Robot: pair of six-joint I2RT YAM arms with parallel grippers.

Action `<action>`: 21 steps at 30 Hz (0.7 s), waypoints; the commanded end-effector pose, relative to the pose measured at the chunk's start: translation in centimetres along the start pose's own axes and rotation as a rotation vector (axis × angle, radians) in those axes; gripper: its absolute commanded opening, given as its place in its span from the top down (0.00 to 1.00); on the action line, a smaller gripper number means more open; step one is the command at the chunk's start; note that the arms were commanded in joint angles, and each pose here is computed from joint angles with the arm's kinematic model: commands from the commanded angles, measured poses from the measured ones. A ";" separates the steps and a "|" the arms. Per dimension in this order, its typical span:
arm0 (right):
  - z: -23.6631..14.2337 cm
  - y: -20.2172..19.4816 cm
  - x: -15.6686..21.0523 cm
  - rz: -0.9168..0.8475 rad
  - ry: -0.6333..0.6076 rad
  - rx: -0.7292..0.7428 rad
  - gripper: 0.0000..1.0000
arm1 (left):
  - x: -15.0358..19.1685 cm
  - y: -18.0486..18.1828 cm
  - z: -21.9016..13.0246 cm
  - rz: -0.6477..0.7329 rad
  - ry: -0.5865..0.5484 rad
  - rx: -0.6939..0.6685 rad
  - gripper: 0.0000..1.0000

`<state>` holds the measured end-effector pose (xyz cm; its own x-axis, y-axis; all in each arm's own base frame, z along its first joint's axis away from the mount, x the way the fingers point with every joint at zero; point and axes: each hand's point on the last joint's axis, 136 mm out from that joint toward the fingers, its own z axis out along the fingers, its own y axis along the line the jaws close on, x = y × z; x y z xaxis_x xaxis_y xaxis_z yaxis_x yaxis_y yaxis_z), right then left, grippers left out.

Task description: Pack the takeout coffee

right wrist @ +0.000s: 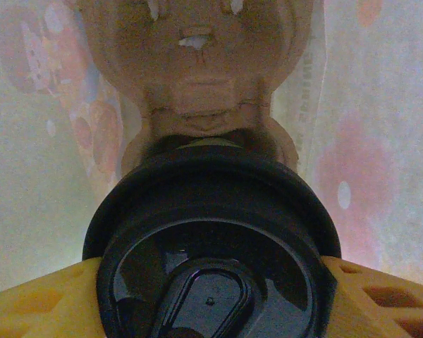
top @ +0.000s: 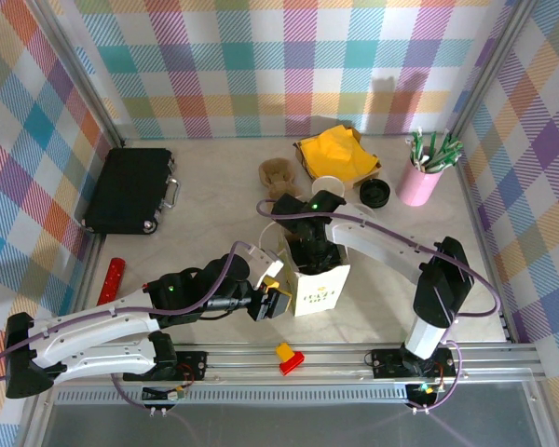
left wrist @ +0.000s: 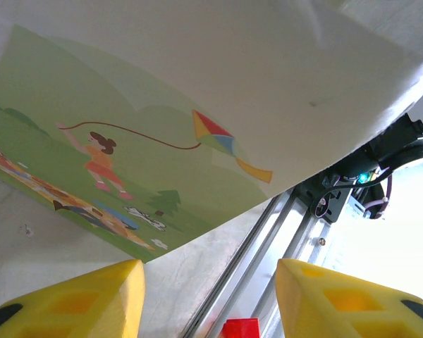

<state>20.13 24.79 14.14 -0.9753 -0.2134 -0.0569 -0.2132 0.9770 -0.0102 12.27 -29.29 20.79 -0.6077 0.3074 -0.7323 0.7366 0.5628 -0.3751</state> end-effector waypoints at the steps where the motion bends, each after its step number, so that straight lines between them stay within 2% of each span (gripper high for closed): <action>1: 0.1 -0.4 0.5 -0.008 0.007 0.000 0.44 | -0.5 -0.7 -0.5 0.008 -0.017 0.018 0.48; 21: 1.1 -0.4 0.6 -0.008 0.005 -0.003 0.44 | -0.7 -0.8 -0.6 0.009 -0.017 0.017 0.48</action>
<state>20.08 24.72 13.61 -0.9746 -0.2131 -0.0683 -0.2135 0.9769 -0.0006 12.26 -29.28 20.78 -0.6079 0.3077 -0.7320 0.7367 0.5626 -0.3752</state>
